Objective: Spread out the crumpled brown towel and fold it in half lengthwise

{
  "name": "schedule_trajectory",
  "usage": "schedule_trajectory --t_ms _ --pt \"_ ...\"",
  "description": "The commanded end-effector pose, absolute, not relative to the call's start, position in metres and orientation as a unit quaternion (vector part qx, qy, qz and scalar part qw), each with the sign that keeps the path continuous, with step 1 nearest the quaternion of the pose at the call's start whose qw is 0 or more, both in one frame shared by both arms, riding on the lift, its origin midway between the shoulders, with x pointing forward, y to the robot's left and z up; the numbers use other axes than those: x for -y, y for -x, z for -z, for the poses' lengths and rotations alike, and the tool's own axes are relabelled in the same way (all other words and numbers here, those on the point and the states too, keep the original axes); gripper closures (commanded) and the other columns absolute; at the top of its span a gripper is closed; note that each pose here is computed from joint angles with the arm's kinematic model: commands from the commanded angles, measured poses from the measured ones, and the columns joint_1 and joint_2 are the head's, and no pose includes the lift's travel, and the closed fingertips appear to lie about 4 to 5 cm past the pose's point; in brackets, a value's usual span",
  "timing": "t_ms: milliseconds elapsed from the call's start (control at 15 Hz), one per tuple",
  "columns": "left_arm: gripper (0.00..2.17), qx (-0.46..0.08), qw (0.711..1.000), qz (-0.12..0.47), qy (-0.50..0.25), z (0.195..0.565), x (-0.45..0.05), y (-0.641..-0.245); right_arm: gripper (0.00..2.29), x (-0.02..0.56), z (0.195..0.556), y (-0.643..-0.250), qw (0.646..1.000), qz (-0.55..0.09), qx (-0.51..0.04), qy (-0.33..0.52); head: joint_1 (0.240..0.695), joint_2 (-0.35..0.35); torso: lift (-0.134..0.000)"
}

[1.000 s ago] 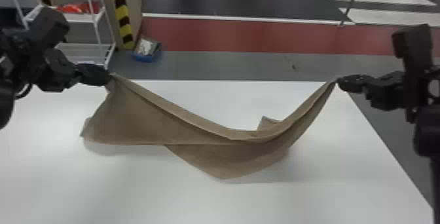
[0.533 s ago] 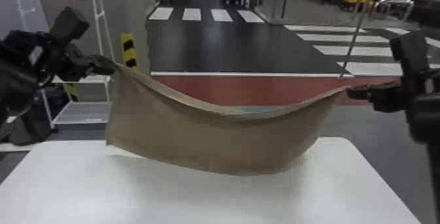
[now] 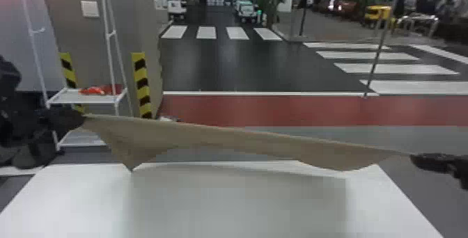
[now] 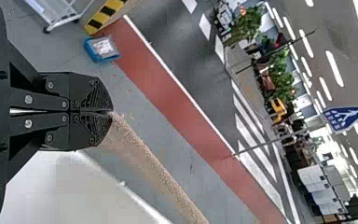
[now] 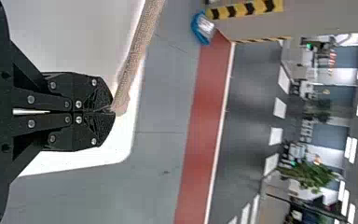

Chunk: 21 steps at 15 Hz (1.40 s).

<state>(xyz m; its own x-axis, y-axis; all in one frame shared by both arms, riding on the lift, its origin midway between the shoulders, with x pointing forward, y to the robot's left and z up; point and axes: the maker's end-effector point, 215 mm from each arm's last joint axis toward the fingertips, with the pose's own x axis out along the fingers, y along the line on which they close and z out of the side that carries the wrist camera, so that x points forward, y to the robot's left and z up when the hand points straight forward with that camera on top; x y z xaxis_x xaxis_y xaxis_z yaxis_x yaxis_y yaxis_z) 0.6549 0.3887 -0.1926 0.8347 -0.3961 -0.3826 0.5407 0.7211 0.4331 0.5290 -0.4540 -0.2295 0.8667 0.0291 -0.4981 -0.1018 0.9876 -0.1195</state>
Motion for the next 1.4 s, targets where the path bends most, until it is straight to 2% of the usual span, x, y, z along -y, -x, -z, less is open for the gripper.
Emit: schedule_trajectory --t_ms 0,67,133,200,267,467,733,933,1200,1333 --pt "2.0 -0.168 0.91 0.258 -0.278 0.254 -0.407 -0.599 1.39 0.456 0.273 -0.465 0.956 -0.042 -0.279 0.073 0.488 -0.063 -0.125" --pt "2.0 -0.186 0.906 0.264 -0.275 0.277 -0.413 -0.576 1.39 0.455 0.29 -0.442 0.954 -0.049 -0.287 0.07 0.58 -0.056 -0.125" --pt "2.0 -0.201 0.9 0.271 -0.276 0.298 -0.414 -0.558 1.39 0.452 0.302 -0.425 0.952 -0.058 -0.292 0.077 0.58 -0.056 -0.125" --pt "2.0 -0.211 0.893 0.279 -0.284 0.318 -0.418 -0.537 1.39 0.448 0.315 -0.406 0.948 -0.069 -0.3 0.08 0.66 -0.049 -0.125" --pt "2.0 -0.229 0.887 0.287 -0.28 0.338 -0.419 -0.518 1.39 0.446 0.327 -0.388 0.947 -0.08 -0.302 0.077 0.695 -0.045 -0.125" --pt "2.0 -0.274 0.858 0.319 -0.295 0.383 -0.426 -0.472 1.39 0.445 0.362 -0.346 0.938 -0.106 -0.322 0.074 0.695 -0.032 -0.125" --pt "2.0 -0.305 0.844 0.322 -0.301 0.385 -0.458 -0.438 1.39 0.461 0.379 -0.325 0.937 -0.107 -0.326 0.063 0.695 -0.024 -0.125" --pt "2.0 -0.322 0.833 0.326 -0.312 0.389 -0.464 -0.43 1.39 0.458 0.383 -0.33 0.937 -0.113 -0.323 0.065 0.695 -0.01 -0.125" --pt "2.0 -0.322 0.824 0.343 -0.316 0.392 -0.449 -0.429 1.37 0.438 0.375 -0.35 0.939 -0.133 -0.307 0.078 0.695 0.008 -0.125" --pt "2.0 -0.32 0.821 0.352 -0.315 0.395 -0.441 -0.428 1.06 0.404 0.363 -0.375 0.939 -0.161 -0.287 0.099 0.695 0.011 -0.125"
